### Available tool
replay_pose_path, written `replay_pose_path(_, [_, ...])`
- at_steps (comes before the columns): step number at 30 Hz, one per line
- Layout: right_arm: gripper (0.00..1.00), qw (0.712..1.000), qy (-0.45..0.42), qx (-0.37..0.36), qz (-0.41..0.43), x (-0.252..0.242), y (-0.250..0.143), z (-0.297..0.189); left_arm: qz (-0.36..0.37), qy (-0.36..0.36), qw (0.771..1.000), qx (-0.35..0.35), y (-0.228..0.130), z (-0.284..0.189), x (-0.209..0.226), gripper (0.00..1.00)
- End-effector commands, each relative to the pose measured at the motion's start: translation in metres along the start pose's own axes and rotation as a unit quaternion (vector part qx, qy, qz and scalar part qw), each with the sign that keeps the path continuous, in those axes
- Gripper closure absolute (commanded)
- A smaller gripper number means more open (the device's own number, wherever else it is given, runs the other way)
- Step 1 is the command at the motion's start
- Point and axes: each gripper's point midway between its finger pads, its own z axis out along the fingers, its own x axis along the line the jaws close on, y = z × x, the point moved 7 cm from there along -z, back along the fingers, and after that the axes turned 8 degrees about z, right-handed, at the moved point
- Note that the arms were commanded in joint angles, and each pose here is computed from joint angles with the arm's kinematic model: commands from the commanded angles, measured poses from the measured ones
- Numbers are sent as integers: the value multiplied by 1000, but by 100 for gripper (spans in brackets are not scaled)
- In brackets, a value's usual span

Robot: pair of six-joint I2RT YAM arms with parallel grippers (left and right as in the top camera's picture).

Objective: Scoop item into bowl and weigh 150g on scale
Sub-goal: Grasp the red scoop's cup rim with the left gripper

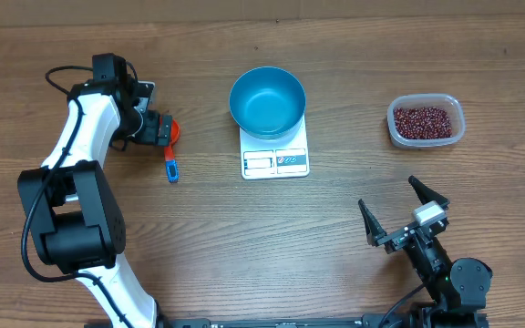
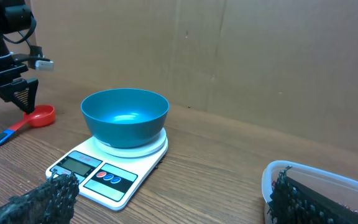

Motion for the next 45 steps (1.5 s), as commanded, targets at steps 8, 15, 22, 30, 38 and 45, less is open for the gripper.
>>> replay_pose_path(8, [0,1000,-2,0,3,0,-3,0,-13,6,1000,21,-11,15,2,0])
replay_pose_path(15, [0,1000,-2,0,4,0,-3,0,-12,18,1000,7,-8,19,4,0])
replay_pose_path(22, [0,1000,-2,0,4,0,-3,0,-34,30,999,-28,4,19,9,0])
replay_pose_path(30, [0,1000,-2,0,4,0,-3,0,-57,34,997,-40,9,27,12,1])
replay_pose_path(38, [0,1000,-2,0,4,0,-3,0,-59,26,998,-14,2,44,10,1])
replay_pose_path(45, [0,1000,-2,0,3,0,-3,0,-59,28,998,-8,0,47,10,0])
